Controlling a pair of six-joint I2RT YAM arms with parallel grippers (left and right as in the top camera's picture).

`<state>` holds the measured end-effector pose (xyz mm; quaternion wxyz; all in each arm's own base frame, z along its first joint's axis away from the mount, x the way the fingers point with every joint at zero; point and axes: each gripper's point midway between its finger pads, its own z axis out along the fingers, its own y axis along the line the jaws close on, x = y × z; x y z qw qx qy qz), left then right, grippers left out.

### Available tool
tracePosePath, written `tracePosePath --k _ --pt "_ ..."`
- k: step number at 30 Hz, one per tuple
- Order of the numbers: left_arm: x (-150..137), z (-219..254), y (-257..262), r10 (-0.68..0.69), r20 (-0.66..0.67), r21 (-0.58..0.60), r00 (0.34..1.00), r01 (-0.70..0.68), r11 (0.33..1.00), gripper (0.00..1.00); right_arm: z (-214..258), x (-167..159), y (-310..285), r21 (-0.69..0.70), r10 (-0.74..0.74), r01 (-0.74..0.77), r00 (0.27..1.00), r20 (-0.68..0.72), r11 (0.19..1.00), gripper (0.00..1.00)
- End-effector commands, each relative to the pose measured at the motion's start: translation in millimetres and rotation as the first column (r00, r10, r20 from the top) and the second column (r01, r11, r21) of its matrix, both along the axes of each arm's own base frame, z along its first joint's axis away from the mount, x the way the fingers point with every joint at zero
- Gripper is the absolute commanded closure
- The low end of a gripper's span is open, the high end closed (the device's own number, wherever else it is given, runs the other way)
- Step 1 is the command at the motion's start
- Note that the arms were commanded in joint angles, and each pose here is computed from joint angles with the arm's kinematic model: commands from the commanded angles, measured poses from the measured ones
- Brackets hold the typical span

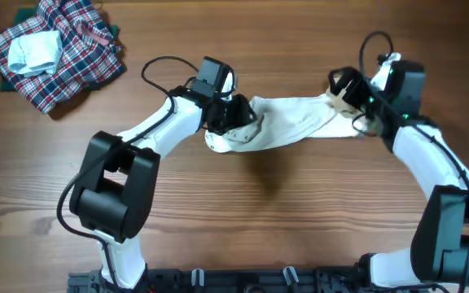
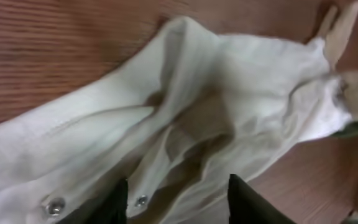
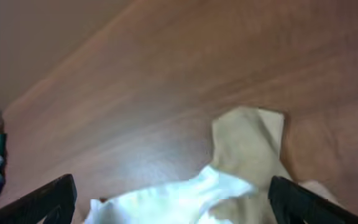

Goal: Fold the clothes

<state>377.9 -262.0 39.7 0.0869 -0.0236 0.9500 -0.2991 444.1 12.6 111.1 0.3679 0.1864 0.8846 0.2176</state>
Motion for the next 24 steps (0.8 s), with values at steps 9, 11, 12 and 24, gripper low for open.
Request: tracePosePath --k 9,11,12,24 --pt "-18 43 -19 -0.147 0.153 0.043 0.977 0.142 0.989 0.32 20 -22 -2 -0.052 0.046 -0.059 0.974 -0.223 0.997 0.01" --pt "-30 54 -30 -0.178 0.144 0.003 0.973 0.179 0.984 0.32 11 -37 0 -0.035 0.042 -0.055 0.954 -0.296 0.998 0.0" --pt "-38 59 -38 -0.186 0.121 -0.041 0.975 0.192 0.981 0.32 7 -44 0 -0.015 0.023 -0.029 0.943 -0.333 0.999 0.0" --pt "-52 24 -66 -0.205 0.039 -0.063 0.978 0.207 0.976 0.14 -42 -67 3 0.018 0.0 0.009 0.9 -0.435 1.0 0.05"
